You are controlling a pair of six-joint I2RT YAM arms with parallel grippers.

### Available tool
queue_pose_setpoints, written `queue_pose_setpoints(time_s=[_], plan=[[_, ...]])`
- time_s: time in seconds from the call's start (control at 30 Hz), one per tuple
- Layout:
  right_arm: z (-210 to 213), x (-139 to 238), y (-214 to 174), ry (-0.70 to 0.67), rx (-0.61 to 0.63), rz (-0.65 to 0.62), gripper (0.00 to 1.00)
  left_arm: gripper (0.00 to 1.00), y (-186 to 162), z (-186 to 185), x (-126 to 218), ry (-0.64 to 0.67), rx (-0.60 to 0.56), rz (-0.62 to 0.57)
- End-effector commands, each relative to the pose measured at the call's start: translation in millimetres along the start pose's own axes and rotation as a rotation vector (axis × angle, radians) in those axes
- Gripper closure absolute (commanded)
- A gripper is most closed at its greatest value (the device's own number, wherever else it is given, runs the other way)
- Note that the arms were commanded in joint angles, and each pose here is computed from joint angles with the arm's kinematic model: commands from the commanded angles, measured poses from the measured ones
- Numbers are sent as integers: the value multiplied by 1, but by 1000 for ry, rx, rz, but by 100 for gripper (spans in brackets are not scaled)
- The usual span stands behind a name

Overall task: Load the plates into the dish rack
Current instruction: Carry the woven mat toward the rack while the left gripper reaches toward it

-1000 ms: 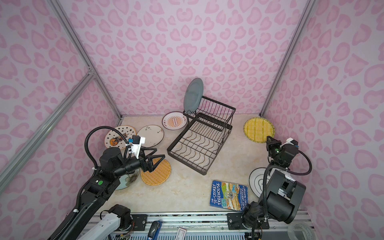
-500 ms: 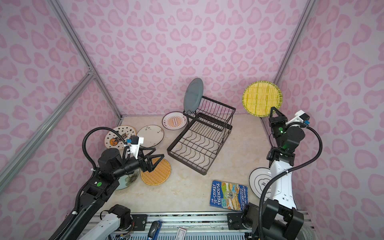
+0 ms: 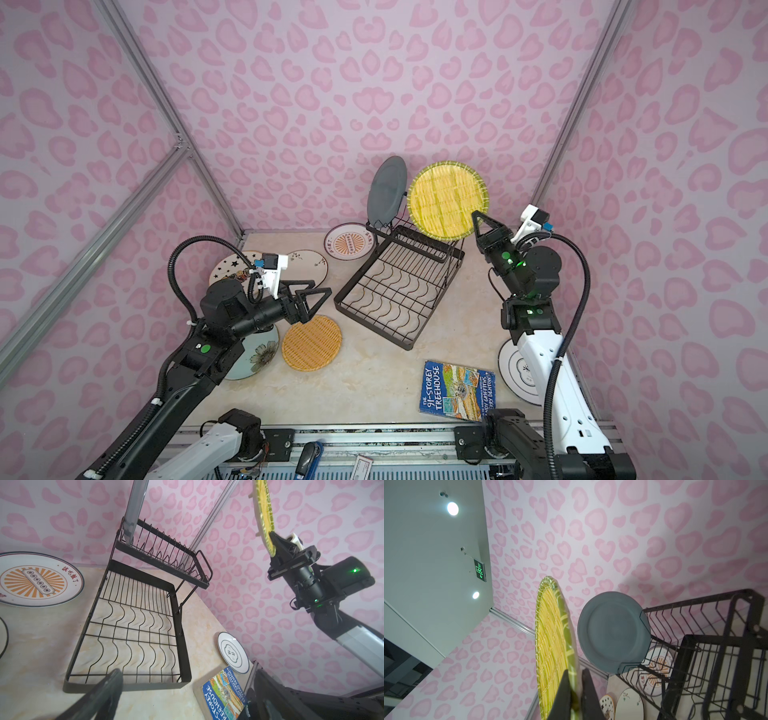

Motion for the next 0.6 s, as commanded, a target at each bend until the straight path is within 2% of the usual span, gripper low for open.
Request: queue_pose_setpoints(time_s=[0.0, 0.27, 0.57], plan=[[-2, 0, -23, -15, 6, 50, 100, 1, 23, -11, -8, -90, 69, -97], [-15, 4, -75, -49, -20, 200, 100, 5, 54, -39, -41, -152, 186, -180], [-21, 6, -89, -27, -49, 243, 100, 26, 58, -29, -86, -65, 333, -117]])
Point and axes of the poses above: each gripper's point midway between its finger pads, its own x axis back along the fingers, its own z axis along the line the jaws close on, y = z × x, the point moved 10 cm from there along x, back along the fingers, and after that the axes turned 7 degrees about -x, right-handed, at the moved point
